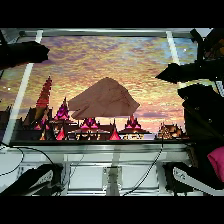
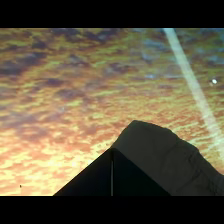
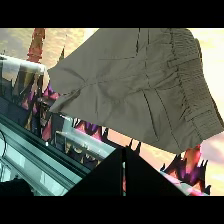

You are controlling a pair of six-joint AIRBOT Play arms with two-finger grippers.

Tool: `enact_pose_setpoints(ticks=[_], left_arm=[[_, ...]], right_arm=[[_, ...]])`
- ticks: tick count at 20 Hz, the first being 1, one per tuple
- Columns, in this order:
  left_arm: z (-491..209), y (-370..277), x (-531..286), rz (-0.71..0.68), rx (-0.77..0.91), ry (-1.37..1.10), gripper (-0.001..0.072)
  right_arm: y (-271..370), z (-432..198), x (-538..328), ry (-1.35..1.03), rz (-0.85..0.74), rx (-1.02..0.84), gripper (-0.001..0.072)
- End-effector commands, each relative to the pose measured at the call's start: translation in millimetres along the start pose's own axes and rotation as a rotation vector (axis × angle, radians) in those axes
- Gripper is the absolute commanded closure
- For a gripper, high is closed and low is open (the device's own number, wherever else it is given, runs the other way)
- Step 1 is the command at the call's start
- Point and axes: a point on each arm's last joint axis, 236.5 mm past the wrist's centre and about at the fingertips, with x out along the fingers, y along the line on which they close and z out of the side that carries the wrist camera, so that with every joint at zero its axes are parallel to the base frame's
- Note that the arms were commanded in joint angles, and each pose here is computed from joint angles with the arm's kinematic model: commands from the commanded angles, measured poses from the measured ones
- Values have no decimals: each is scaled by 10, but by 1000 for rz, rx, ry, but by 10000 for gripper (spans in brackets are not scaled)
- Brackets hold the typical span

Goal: Fold the clothes and pants, and hang the long-sleeved shirts on hangers.

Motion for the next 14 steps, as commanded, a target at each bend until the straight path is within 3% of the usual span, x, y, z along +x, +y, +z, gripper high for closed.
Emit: enact_pose_setpoints(ticks=[1, 6, 14], left_arm=[[41, 14, 0, 5, 0, -17, 701], [-58, -1, 8, -3, -1, 25, 700], [-1050, 417, 383, 91, 19, 367, 701]], right_arm=[[4, -2, 0, 1, 0, 0, 688], [4, -2, 0, 1, 0, 0, 687], [7, 3, -5, -1, 0, -2, 688]])
